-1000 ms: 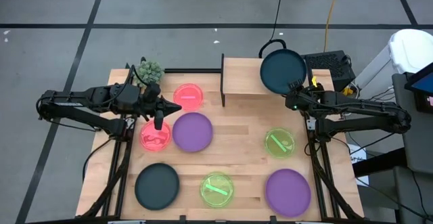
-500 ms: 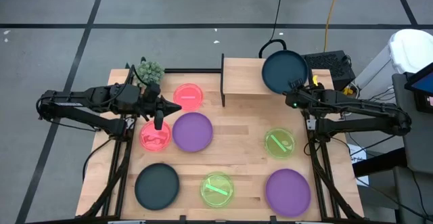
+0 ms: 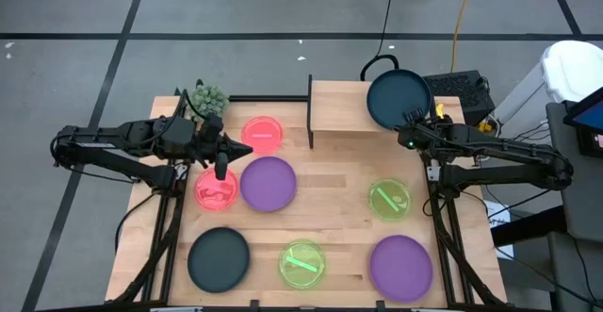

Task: Place and stack plates onto a shelf
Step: Put the right black plate on the shelf

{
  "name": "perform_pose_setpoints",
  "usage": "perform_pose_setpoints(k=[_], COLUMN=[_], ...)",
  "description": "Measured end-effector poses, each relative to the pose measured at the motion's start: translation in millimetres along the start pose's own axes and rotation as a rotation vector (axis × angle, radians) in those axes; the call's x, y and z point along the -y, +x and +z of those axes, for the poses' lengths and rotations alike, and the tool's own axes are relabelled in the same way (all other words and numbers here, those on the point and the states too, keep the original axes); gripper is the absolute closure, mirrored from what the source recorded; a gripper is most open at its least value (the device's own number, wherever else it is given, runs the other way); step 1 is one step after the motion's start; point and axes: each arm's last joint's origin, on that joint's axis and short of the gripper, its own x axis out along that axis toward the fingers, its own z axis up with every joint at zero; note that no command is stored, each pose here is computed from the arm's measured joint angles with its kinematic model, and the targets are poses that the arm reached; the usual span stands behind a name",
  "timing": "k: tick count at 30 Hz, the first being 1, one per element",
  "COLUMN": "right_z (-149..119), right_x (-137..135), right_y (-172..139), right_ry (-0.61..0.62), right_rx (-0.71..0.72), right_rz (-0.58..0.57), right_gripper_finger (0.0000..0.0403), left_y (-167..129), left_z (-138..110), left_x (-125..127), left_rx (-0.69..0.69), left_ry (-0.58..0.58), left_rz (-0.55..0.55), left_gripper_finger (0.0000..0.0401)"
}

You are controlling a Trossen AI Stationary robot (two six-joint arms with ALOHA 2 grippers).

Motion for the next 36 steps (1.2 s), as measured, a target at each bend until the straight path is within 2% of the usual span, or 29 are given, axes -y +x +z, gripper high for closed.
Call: perform_pose_setpoints(k=[10, 24, 29, 36], right_z=[0, 0, 4, 13], right_x=[0, 0, 0, 2], right_y=[0, 0, -3, -11], right_ry=[0.0, 0.004, -0.023, -0.066], right_rx=[-0.001, 0.0, -0.014, -0.055], right_rz=[-0.002, 0.005, 0.022, 0.064], right_gripper_finger=[0.0397, 0.0302, 0.0288, 0.0287], left_y=[0, 0, 0, 0], left_z=[0, 0, 0, -1], left_x=[0, 0, 0, 2], left_rx=[0.0, 0.0, 0.0, -0.007], left_ry=[-0.002, -0.04, -0.053, -0.049], left_rz=[0.0, 0.0, -0.001, -0.01], left_gripper_finger=[0.04, 0.04, 0.04, 0.04])
